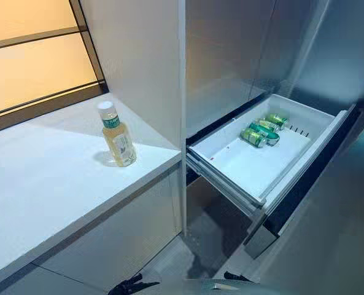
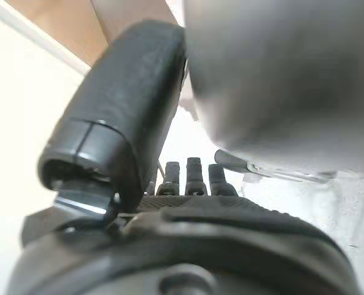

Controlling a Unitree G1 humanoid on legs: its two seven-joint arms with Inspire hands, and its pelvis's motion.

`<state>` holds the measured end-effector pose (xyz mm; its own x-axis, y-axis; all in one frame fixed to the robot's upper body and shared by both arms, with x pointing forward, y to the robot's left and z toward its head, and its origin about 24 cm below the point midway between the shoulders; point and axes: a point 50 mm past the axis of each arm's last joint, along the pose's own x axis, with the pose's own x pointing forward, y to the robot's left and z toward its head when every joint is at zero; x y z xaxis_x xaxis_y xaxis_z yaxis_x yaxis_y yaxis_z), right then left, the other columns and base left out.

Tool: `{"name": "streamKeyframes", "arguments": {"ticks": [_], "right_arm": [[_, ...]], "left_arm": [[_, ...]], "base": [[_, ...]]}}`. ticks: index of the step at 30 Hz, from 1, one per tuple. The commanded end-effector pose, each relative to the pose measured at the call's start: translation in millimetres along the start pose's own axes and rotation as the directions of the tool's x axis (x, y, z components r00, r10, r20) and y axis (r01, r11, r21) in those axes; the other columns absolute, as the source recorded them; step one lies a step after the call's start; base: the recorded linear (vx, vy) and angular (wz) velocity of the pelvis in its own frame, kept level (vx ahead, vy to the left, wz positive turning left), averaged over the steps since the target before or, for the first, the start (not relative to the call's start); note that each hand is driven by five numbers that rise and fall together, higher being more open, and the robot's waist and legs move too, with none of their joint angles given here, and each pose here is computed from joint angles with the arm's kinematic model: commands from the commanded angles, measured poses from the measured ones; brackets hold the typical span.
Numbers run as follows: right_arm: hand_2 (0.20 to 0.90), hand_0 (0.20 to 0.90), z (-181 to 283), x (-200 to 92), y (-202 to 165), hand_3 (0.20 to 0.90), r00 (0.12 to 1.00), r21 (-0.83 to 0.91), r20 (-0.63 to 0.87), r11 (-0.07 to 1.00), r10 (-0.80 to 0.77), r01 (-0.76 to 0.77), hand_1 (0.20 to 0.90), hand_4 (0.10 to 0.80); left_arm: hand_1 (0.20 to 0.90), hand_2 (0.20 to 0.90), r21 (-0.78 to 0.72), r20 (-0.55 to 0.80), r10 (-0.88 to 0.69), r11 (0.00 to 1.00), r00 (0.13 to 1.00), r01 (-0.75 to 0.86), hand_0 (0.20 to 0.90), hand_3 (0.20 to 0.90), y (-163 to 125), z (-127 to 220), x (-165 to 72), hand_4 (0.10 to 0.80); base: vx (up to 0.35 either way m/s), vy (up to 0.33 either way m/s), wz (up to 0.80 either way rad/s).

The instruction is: Put drinks into fridge and close the fridge

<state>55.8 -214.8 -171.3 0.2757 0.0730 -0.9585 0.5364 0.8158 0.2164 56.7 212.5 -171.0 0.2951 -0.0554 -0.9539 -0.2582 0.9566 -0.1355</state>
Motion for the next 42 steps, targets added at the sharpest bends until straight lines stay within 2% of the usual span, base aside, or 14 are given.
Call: {"name": "streamKeyframes", "arguments": {"ticks": [1,8,11,13,18,19,23,29,32,37,38,39,40,42], "right_arm": [[0.9,0.9,10.0,5.3,19.7,0.9,0.999,-0.028,0.009,0.998,0.05,-0.05,0.9,0.8],[0.9,0.9,10.6,5.4,20.1,0.9,0.999,-0.033,0.006,0.998,0.049,-0.049,0.9,0.8],[0.9,0.9,14.6,5.4,21.1,0.9,0.999,-0.036,0.008,0.998,0.046,-0.046,0.9,0.8],[0.9,0.9,19.9,4.9,20.4,0.9,0.999,-0.035,0.017,0.999,0.042,-0.041,0.9,0.8],[0.9,0.9,27.1,3.1,16.4,0.9,0.999,-0.024,0.037,0.999,0.038,-0.037,0.9,0.8],[0.9,0.9,28.8,2.4,14.7,0.9,0.998,-0.022,0.043,0.999,0.037,-0.036,0.9,0.8],[0.9,0.9,30.6,0.6,9.3,0.9,0.998,-0.016,0.058,0.999,0.033,-0.032,0.9,0.8],[0.9,0.9,31.5,-1.9,1.2,0.9,0.998,-0.023,0.057,1.0,0.013,-0.012,0.9,0.8],[0.9,0.9,29.6,-2.6,-1.5,0.9,0.999,-0.03,0.053,1.0,0.004,-0.002,0.9,0.8],[0.9,0.9,19.9,-1.9,-1.9,0.9,0.999,-0.035,0.041,0.999,0.001,0.001,0.9,0.8],[0.9,0.9,17.5,-1.3,-0.6,0.9,0.999,-0.038,0.036,0.999,0.001,0.0,0.9,0.8],[0.9,0.9,17.4,-1.2,-0.6,0.9,0.999,-0.039,0.036,0.999,0.001,0.0,0.9,0.8],[0.9,0.9,14.2,-0.4,1.2,0.9,1.0,-0.047,0.028,0.999,0.003,-0.002,0.9,0.8],[0.9,0.9,9.8,0.6,3.7,0.9,1.0,-0.056,0.019,0.998,0.006,-0.005,0.9,0.8]], "left_arm": [[0.9,0.9,0.007,0.046,-0.074,0.997,0.996,0.074,0.9,0.9,-22.0,16.8,6.7,0.8],[0.9,0.9,0.019,0.11,-0.028,0.999,0.994,0.026,0.9,0.9,-17.8,26.2,6.1,0.8],[0.9,0.9,0.269,0.34,-0.021,0.96,0.94,-0.076,0.9,0.9,-23.2,63.6,1.6,0.8],[0.9,0.9,0.329,0.439,-0.095,0.942,0.893,-0.061,0.9,0.9,-34.1,91.7,-3.2,0.8],[0.9,0.9,0.429,0.572,-0.235,0.902,0.786,-0.043,0.9,0.9,-53.9,140.1,-20.7,0.8],[0.9,0.9,0.524,0.596,-0.31,0.849,0.741,-0.066,0.9,0.9,-62.2,154.2,-30.3,0.8],[0.9,0.9,0.695,0.507,-0.505,0.719,0.698,0.015,0.9,0.9,-75.4,184.1,-58.8,0.8],[0.9,0.9,0.692,0.209,-0.807,0.521,0.552,0.5,0.9,0.9,-104.1,201.3,-101.9,0.8],[0.9,0.9,0.653,0.141,-0.935,0.336,0.326,0.679,0.9,0.9,-126.8,207.1,-131.6,0.8],[0.9,0.9,0.602,0.165,-0.931,-0.166,-0.325,0.781,0.9,0.9,-164.9,220.5,-204.9,0.8],[0.9,0.9,0.605,0.18,-0.893,-0.23,-0.412,0.762,0.9,0.9,-168.9,223.3,-215.4,0.8],[0.9,0.9,0.607,0.182,-0.889,-0.236,-0.421,0.759,0.9,0.9,-169.0,223.7,-216.3,0.8],[0.9,0.9,0.625,0.203,-0.818,-0.315,-0.539,0.714,0.9,0.9,-173.0,228.3,-232.5,0.8],[0.9,0.9,0.669,0.251,-0.736,-0.339,-0.629,0.662,0.9,0.9,-174.9,236.8,-251.7,0.8]], "base": [[0.0,0.0,0.0],[0.004,0.001,0.0],[0.0,0.0,0.0],[-0.01,0.026,0.04],[-0.031,0.023,0.04],[0.0,0.0,0.0],[-0.001,0.008,0.01],[0.007,0.024,0.06],[0.0,0.0,0.0],[0.015,-0.005,-0.01],[0.0,0.0,0.0],[0.0,0.0,0.0],[0.0,0.0,0.0],[0.027,-0.028,-0.04]]}}
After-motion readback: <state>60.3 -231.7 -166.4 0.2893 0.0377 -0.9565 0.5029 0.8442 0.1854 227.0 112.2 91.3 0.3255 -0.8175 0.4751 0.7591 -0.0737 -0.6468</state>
